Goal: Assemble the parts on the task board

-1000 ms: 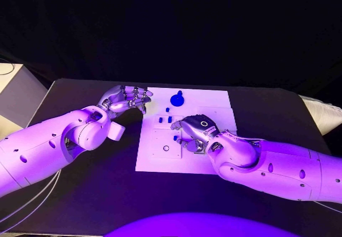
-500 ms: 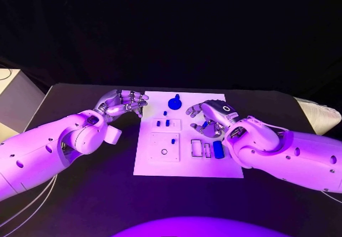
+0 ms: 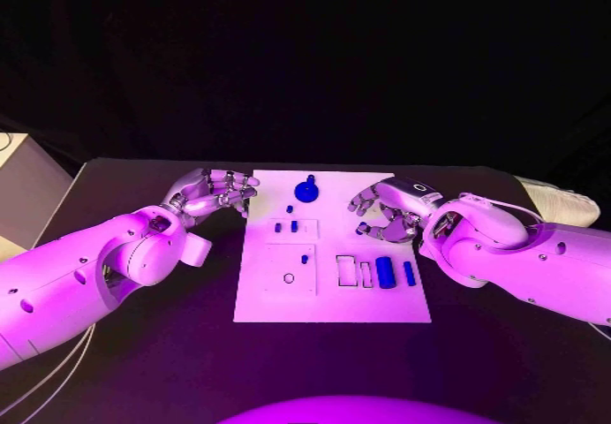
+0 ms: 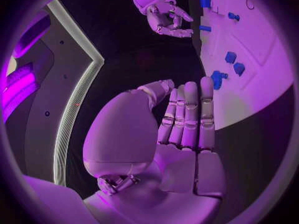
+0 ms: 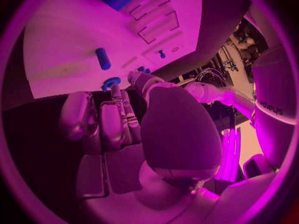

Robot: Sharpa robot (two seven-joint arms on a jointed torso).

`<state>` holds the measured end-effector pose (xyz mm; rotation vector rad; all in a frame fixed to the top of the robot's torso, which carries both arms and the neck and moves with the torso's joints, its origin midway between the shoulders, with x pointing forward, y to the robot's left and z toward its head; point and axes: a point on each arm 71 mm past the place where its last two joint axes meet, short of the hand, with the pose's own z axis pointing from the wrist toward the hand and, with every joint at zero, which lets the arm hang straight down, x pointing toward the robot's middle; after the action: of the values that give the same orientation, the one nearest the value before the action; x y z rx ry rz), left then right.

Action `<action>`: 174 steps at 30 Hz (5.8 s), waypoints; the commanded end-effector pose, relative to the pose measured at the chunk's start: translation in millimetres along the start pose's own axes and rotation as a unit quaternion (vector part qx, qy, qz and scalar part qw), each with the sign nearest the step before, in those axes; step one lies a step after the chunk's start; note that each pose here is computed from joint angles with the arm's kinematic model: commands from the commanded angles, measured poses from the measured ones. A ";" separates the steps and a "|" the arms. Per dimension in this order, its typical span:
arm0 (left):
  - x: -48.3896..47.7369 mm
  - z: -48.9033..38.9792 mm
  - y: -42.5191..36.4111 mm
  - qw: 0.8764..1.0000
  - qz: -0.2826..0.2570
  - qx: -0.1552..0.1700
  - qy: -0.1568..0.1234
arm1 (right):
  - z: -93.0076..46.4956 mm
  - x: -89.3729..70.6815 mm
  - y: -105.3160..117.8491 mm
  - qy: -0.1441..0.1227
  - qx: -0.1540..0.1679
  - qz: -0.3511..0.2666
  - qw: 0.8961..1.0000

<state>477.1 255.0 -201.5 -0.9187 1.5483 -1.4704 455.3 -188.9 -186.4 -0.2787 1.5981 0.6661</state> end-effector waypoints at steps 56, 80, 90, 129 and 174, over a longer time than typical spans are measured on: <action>1.6 0.1 0.3 1.000 -0.006 -0.002 0.009 | 12.5 27.4 -1.4 0.032 0.043 -0.096 0.994; 0.2 0.3 1.9 1.000 -0.005 -0.006 0.008 | 4.6 18.7 5.2 0.009 0.077 -0.041 0.996; -2.3 0.8 4.5 1.000 -0.005 -0.008 0.004 | 0.2 -3.0 26.6 -0.028 0.050 -0.040 0.998; 4.2 2.8 8.3 1.000 -0.011 -0.010 0.012 | 21.2 67.8 131.5 0.039 -0.084 -0.014 0.996; 3.0 1.9 8.5 1.000 -0.011 -0.013 0.013 | 21.7 83.6 133.7 0.061 -0.083 -0.041 0.994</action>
<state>478.6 254.2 -210.9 -0.9413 1.5785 -1.4629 388.7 -53.2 -230.8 -0.4783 1.6370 0.7535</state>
